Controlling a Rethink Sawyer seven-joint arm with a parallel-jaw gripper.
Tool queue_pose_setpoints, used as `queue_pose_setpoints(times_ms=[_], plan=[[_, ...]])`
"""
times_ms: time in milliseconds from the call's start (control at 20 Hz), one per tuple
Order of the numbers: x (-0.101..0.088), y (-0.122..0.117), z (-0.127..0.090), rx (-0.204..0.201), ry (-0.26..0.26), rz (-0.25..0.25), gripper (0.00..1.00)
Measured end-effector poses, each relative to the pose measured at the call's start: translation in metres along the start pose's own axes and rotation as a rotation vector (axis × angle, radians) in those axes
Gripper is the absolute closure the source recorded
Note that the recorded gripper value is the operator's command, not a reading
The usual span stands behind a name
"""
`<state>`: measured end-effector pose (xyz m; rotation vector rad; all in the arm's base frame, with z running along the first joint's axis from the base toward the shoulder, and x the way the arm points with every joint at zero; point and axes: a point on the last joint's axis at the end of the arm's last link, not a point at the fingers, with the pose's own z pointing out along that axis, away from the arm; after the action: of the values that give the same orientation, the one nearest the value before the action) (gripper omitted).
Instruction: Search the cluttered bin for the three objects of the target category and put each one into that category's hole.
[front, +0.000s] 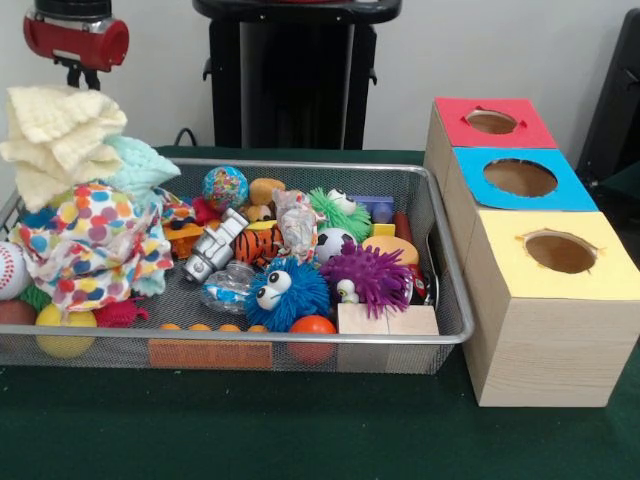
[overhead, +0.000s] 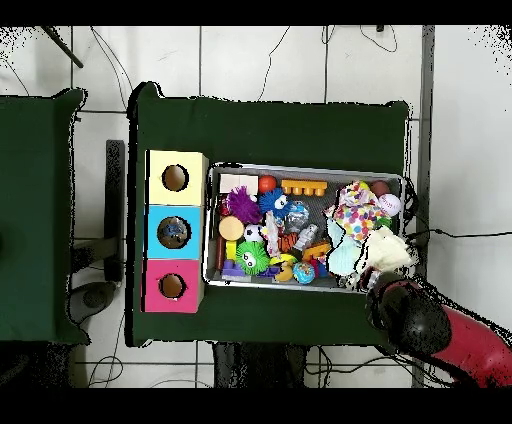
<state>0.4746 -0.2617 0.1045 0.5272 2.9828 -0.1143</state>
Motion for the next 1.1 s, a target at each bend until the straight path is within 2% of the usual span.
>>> queue_pose_setpoints(times_ms=[50,250,550,1100], plan=[[0.001,-0.001,0.004,-0.011,0.005,0.006,0.0],[0.002,0.001,0.007,-0.018,0.008,-0.002,0.0],[0.002,0.009,0.008,-0.018,0.004,-0.046,0.0],[-0.004,0.044,0.001,-0.015,-0.012,-0.124,0.0]])
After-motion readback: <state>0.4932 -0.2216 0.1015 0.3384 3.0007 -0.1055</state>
